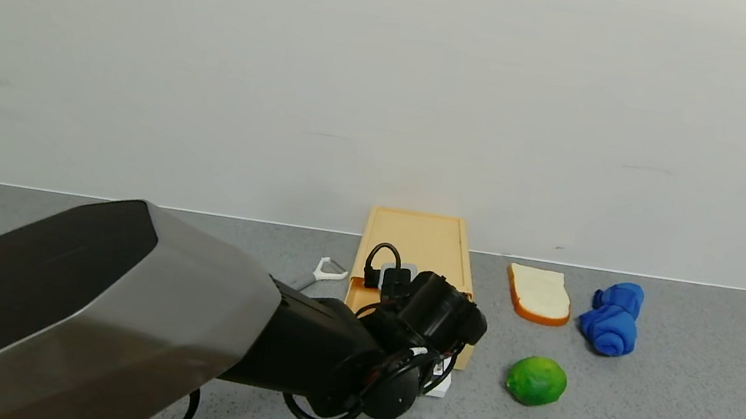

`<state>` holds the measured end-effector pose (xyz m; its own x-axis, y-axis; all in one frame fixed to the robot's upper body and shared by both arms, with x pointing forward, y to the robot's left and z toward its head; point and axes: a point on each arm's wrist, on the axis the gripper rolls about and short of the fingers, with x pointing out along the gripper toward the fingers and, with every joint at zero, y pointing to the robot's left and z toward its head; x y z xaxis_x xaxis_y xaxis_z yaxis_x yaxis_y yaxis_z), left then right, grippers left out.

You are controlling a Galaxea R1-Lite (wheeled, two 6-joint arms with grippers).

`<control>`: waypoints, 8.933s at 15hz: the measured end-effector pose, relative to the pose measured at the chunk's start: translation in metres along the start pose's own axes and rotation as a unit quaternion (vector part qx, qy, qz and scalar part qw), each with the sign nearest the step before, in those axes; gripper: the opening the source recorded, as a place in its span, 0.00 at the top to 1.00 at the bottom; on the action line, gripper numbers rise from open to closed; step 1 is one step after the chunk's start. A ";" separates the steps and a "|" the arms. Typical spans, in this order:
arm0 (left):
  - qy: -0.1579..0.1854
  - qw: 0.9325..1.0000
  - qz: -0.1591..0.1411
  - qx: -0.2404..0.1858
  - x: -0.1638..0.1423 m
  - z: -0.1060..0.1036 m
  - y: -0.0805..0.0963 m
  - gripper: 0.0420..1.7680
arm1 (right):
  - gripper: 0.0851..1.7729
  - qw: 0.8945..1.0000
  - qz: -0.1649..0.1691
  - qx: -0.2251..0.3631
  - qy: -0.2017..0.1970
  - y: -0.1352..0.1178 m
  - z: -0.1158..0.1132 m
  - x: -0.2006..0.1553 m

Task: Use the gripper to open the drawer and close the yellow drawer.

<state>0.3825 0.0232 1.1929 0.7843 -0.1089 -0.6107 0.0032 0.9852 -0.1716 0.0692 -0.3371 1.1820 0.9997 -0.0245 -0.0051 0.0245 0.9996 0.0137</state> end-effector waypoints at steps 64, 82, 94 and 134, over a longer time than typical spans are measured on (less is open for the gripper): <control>-0.052 0.963 -0.224 0.142 -0.105 0.116 0.146 0.81 | 0.04 1.000 0.000 0.000 0.000 0.000 0.000 0.000; -0.173 0.954 -0.180 0.168 -0.118 0.105 0.196 0.11 | 0.04 1.000 0.000 0.000 0.000 0.000 0.000 0.000; -0.218 0.964 -0.070 0.131 -0.195 0.077 0.266 0.05 | 0.04 1.000 0.000 0.000 0.000 0.000 0.000 0.000; -0.369 0.922 0.007 0.117 -0.282 -0.153 0.303 0.03 | 0.04 1.000 0.000 0.000 0.000 0.000 0.000 0.000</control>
<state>0.0674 0.3322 1.1946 0.9936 -0.0617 0.0950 0.0565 0.9968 0.0559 0.0692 -0.3371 1.1821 0.9997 -0.0240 -0.0047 0.0241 0.9996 0.0137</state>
